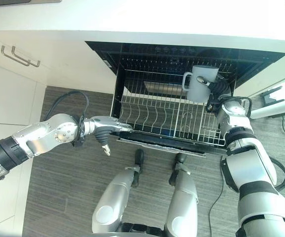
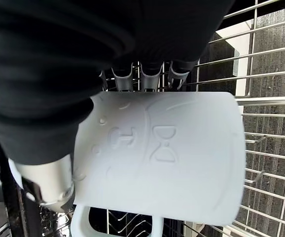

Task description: Place the dishes in the dishwasher.

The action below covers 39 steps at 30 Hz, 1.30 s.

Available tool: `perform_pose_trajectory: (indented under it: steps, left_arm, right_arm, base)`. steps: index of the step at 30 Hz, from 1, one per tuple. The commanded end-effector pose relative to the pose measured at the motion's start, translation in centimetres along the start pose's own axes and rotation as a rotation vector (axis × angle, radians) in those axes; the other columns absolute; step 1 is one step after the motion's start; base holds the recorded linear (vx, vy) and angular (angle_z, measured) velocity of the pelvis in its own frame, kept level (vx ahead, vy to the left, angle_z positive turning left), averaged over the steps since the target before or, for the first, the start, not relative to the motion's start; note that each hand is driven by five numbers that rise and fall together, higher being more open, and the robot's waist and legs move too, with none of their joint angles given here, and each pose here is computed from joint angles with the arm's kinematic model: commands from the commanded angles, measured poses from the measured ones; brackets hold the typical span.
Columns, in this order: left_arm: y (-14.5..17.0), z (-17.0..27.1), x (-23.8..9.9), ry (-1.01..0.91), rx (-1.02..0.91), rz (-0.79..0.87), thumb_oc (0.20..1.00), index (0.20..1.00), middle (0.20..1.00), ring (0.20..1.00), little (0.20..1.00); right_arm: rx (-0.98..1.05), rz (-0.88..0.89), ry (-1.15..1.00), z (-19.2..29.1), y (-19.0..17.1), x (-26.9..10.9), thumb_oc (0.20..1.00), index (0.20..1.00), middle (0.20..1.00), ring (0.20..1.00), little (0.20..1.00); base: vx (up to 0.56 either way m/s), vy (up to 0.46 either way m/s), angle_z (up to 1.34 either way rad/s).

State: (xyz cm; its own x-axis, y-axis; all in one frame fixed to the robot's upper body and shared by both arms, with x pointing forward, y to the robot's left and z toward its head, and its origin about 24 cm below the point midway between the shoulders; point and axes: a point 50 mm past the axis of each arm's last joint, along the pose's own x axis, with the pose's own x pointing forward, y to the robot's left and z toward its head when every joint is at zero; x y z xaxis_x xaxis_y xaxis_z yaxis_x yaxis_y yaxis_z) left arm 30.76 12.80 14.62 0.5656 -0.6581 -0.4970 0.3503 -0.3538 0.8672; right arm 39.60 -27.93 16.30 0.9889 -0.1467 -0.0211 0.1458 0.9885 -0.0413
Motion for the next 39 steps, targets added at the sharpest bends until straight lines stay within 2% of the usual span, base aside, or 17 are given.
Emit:
perform_pose_trajectory:
  steps: [1, 10, 12, 16, 20, 23, 26, 31, 34, 37, 39]
  left_arm:
    - [-3.9, -0.1, -0.1, 0.031, -0.049, -0.104, 1.000, 1.000, 1.000, 1.000, 1.000]
    - [-5.0, -0.5, 0.0, 0.080, -0.056, -0.106, 1.000, 1.000, 1.000, 1.000, 1.000]
    - [-5.6, -1.2, -0.1, 0.134, -0.070, -0.100, 1.000, 1.000, 1.000, 1.000, 1.000]
    - [-7.0, -1.8, -0.2, 0.187, -0.096, -0.096, 1.000, 1.000, 1.000, 1.000, 1.000]
    - [-8.0, -2.1, -0.7, 0.227, -0.145, -0.083, 1.000, 1.000, 1.000, 1.000, 1.000]
    - [-8.8, -2.1, -1.0, 0.245, -0.185, -0.090, 1.000, 1.000, 1.000, 1.000, 1.000]
    - [-9.1, -2.0, -0.9, 0.244, -0.205, -0.100, 1.000, 1.000, 1.000, 1.000, 1.000]
    - [-9.8, -2.3, -1.2, 0.265, -0.228, -0.122, 1.000, 1.000, 1.000, 1.000, 1.000]
    - [-10.5, -2.7, -1.7, 0.309, -0.279, -0.087, 1.000, 1.000, 1.000, 1.000, 1.000]
    - [-11.0, -3.2, -2.3, 0.362, -0.369, 0.028, 1.000, 1.000, 1.000, 1.000, 1.000]
    - [-11.2, -4.2, -3.4, 0.445, -0.452, 0.187, 1.000, 1.000, 1.000, 1.000, 1.000]
  right_arm:
    - [-0.004, -0.046, 0.003, 0.5, -0.7, 0.1, 1.000, 1.000, 1.000, 1.000, 1.000]
    - [-0.056, -0.145, 0.021, 0.7, -1.4, 0.1, 1.000, 1.000, 1.000, 1.000, 1.000]
    - [-0.063, -0.222, -0.049, 1.8, -1.3, 0.1, 1.000, 1.000, 1.000, 1.000, 1.000]
    - [0.063, -0.273, -0.224, 3.5, 0.9, -0.1, 1.000, 1.000, 1.000, 1.000, 1.000]
    - [0.147, -0.241, -0.365, 3.6, 3.4, -1.6, 1.000, 1.000, 1.000, 1.000, 1.000]
    - [0.117, -0.216, -0.397, 1.8, 4.4, -3.2, 1.000, 1.000, 1.000, 1.000, 1.000]
    - [0.077, -0.198, -0.389, 0.8, 4.5, -3.9, 1.000, 1.000, 1.000, 1.000, 1.000]
    - [0.209, -0.164, -0.403, 0.2, 4.5, -5.0, 1.000, 1.000, 1.000, 1.000, 1.000]
    - [0.311, -0.109, -0.411, -0.8, 6.1, -6.8, 1.000, 1.000, 1.000, 1.000, 1.000]
    - [0.343, -0.046, -0.412, -2.7, 7.4, -9.4, 1.000, 1.000, 1.000, 1.000, 1.000]
    - [0.291, 0.033, -0.375, -4.6, 7.2, -11.7, 1.000, 1.000, 1.000, 1.000, 1.000]
  base:
    - [0.00, 0.000, 0.00]
    - [0.00, 0.004, 0.00]
    - [0.00, 0.000, 0.00]
    - [0.02, 0.022, -0.12]
    - [0.05, 0.053, -0.11]
    - [0.09, 0.052, -0.11]
    - [0.09, 0.018, -0.11]
    - [0.06, -0.048, -0.04]
    - [0.06, -0.021, 0.02]
    - [0.08, 0.030, -0.04]
    - [0.12, 0.088, -0.08]
